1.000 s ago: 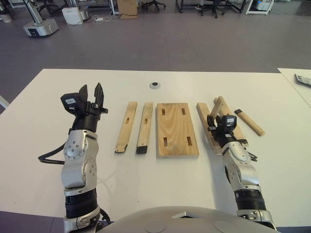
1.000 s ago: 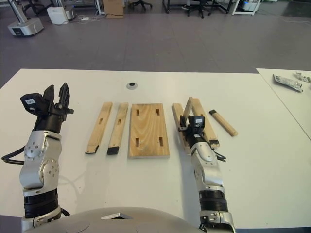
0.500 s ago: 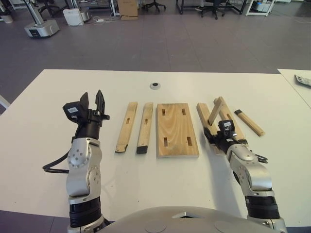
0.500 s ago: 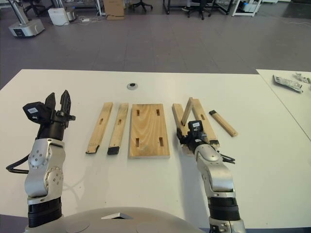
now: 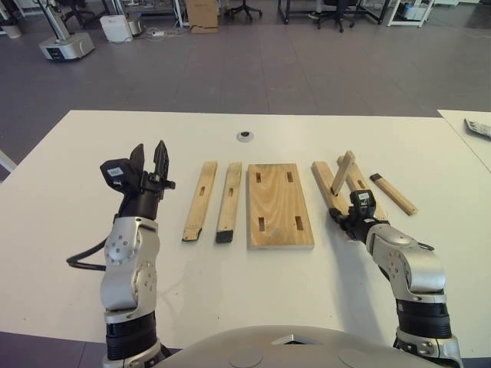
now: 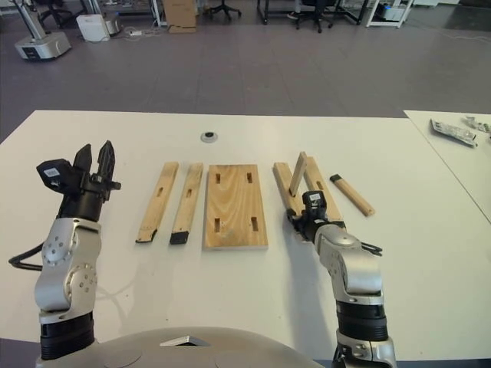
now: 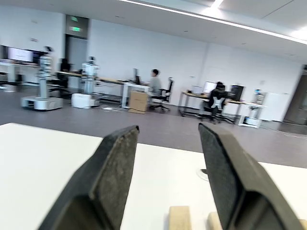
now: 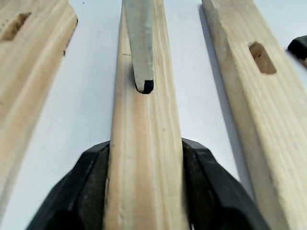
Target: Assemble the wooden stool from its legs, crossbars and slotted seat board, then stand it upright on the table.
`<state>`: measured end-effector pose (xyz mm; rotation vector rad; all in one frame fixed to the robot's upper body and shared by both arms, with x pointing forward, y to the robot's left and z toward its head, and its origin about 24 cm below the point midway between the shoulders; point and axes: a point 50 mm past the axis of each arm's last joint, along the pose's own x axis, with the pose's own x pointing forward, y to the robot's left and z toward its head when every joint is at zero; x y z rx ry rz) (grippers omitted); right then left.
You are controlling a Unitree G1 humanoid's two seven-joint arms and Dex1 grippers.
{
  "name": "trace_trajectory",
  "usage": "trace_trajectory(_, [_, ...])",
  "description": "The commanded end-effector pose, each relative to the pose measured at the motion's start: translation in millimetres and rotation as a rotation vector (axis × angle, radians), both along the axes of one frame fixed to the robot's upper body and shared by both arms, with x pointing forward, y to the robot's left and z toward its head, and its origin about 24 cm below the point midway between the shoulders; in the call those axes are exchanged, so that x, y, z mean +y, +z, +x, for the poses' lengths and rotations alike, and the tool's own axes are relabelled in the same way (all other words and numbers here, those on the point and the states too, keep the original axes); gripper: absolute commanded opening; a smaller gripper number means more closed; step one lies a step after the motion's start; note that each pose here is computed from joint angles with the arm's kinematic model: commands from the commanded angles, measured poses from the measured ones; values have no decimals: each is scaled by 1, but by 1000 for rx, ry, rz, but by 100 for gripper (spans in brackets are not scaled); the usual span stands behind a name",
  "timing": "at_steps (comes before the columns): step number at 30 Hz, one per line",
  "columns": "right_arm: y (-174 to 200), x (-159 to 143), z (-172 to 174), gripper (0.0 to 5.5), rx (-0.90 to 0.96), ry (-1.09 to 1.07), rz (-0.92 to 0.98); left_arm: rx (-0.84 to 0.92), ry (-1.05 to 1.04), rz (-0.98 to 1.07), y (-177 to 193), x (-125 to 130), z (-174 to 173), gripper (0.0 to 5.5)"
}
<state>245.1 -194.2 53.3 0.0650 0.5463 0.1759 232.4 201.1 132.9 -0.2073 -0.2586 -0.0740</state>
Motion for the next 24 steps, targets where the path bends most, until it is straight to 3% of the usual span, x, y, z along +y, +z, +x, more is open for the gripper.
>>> trace_trajectory(1, [54,19,26,206,-260,181,174,-41,-193,-48,22,3,16,230])
trace_trajectory(6, [115,50,33,206,-436,538,526,-84,-610,-198,56,-5,36,230])
trace_trajectory(12, [142,70,22,206,-399,846,744,-64,-1059,-320,85,-24,27,230])
trace_trajectory(16, [145,76,17,206,-350,939,782,-40,-1148,-344,94,-29,25,271])
trace_trajectory(24, [149,82,6,206,-287,1044,850,-18,-1166,-328,93,-32,28,404])
